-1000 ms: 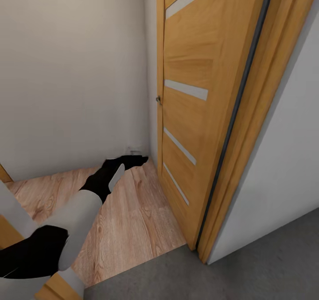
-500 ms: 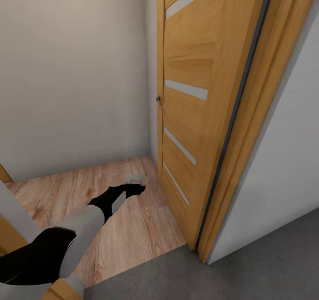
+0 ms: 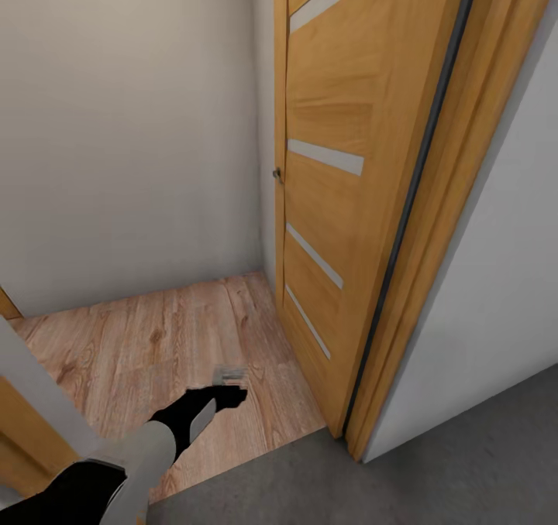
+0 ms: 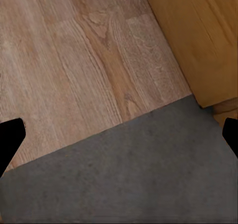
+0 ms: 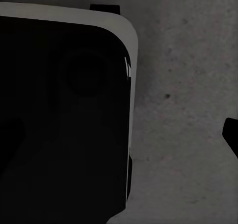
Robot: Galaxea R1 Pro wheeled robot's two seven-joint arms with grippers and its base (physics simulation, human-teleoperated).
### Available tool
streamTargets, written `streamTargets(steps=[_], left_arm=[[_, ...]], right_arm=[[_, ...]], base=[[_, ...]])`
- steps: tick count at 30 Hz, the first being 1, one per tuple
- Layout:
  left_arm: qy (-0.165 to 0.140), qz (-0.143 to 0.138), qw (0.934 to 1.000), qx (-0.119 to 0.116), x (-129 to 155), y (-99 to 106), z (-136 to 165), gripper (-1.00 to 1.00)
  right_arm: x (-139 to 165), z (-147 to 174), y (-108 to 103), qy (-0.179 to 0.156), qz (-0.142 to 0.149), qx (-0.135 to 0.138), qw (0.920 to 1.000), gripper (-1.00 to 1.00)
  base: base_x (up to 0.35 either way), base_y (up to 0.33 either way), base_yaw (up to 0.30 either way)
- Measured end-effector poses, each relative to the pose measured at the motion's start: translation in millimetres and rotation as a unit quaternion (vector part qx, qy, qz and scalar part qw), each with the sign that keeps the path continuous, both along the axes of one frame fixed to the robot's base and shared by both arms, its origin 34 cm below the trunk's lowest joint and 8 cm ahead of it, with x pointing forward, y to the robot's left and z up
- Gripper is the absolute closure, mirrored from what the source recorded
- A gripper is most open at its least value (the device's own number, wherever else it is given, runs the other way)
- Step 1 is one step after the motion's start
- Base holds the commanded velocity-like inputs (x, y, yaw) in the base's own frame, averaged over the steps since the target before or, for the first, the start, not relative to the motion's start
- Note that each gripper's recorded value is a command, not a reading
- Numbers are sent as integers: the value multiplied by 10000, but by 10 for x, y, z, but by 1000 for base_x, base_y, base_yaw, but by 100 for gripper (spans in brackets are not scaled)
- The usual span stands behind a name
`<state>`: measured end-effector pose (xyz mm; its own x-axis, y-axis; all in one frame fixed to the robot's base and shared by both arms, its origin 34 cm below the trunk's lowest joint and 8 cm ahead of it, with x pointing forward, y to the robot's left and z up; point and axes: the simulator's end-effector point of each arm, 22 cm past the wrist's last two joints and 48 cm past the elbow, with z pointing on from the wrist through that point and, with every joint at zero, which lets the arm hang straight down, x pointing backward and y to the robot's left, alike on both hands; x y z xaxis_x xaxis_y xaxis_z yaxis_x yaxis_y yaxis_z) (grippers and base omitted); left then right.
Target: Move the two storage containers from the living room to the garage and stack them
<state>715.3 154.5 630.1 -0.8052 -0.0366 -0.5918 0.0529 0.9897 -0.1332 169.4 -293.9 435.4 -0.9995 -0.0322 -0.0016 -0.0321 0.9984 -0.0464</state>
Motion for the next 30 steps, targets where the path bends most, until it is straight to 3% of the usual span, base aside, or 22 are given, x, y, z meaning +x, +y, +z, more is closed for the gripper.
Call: streamTargets(steps=[11, 20, 30], left_arm=[[696, 71, 9975, 117, -894, 97, -681, -100], [943, 213, 9951, 210, -1681, 192, -1139, -100], [1114, 338, 9923, 420, -2121, 462, -1357, -100]], right_arm=[[-2, 0, -4, 2, 0, -2, 10000, -100], [0, 0, 0, 1, 0, 0, 10000, -100], [-4, 1, -12, 3, 1, -12, 10000, -100]], base=[[0, 0, 0], [0, 0, 0], [0, 0, 0]])
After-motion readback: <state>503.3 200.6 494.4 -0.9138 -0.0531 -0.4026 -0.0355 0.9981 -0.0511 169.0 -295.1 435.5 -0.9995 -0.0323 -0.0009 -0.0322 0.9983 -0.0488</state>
